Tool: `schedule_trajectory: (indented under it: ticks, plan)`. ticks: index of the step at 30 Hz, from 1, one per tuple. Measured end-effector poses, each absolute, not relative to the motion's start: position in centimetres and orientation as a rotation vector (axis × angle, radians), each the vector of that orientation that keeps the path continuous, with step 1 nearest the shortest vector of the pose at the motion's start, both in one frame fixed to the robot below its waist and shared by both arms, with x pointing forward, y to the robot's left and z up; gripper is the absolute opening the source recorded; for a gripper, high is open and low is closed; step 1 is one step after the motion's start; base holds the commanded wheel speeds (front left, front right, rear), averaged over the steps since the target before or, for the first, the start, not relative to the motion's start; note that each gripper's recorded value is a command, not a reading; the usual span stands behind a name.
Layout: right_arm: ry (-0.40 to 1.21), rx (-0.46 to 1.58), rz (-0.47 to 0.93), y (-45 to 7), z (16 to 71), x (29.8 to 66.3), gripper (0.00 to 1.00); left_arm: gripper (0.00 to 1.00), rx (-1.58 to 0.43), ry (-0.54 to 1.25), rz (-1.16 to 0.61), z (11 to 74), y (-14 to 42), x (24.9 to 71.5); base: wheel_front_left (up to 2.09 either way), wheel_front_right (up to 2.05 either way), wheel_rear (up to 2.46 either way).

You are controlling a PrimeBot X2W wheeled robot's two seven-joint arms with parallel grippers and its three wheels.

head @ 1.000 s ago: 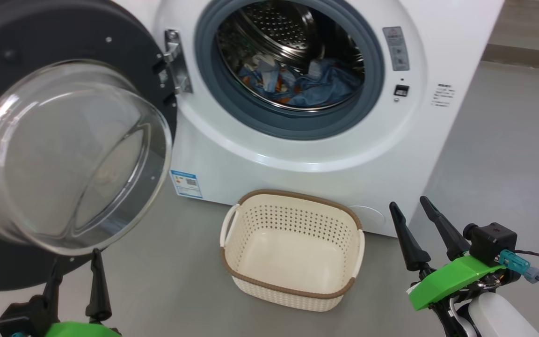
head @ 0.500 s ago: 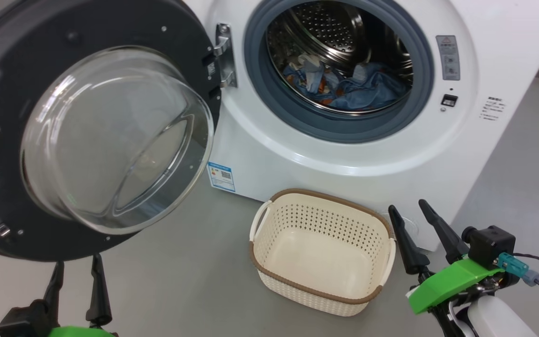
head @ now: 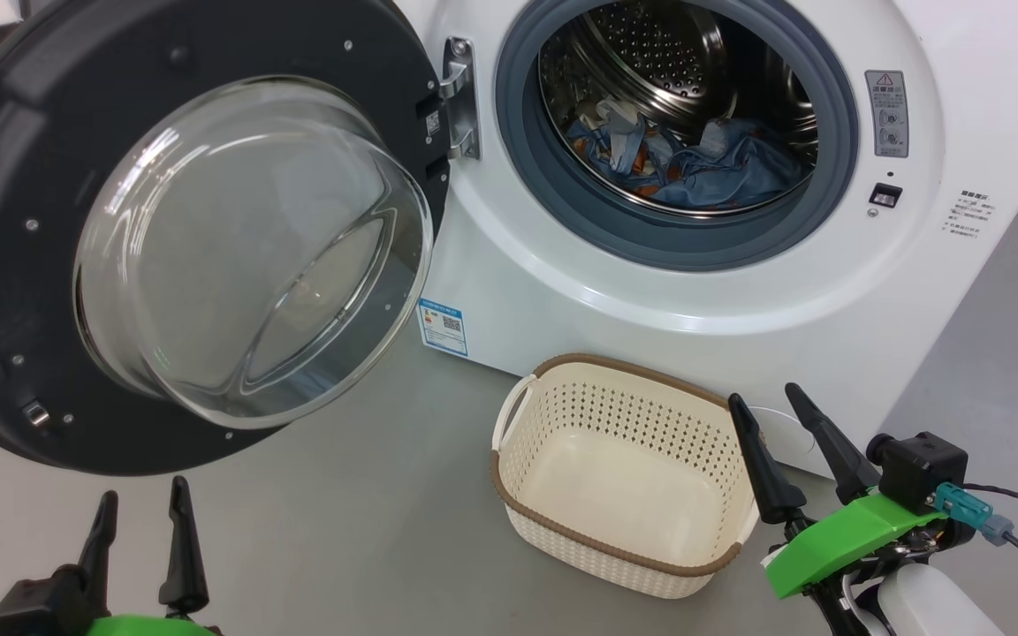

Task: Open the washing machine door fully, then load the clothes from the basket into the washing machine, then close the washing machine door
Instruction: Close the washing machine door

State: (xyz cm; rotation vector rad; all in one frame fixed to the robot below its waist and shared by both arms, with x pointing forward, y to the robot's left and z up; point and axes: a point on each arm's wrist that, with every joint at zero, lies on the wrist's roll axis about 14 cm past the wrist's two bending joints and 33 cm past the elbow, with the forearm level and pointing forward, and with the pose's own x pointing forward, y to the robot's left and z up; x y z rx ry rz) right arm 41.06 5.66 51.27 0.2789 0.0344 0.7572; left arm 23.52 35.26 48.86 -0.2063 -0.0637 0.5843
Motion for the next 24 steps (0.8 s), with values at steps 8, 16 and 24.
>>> schedule_trajectory:
  ticks: [8,16,24]
  plan:
    - [0.034,0.279,0.753,5.49,51.27,41.09,1.00,1.00,-0.211,-0.066,0.586,48.91,35.28,23.62,0.00,0.00,0.00]
    - [0.035,0.280,0.745,5.22,51.18,41.14,1.00,1.00,-0.211,-0.065,0.581,48.93,35.17,23.89,0.00,0.00,0.00]
    - [0.039,0.282,0.737,4.95,50.97,41.24,1.00,0.96,-0.210,-0.063,0.580,48.91,35.20,24.11,0.00,0.00,0.00]
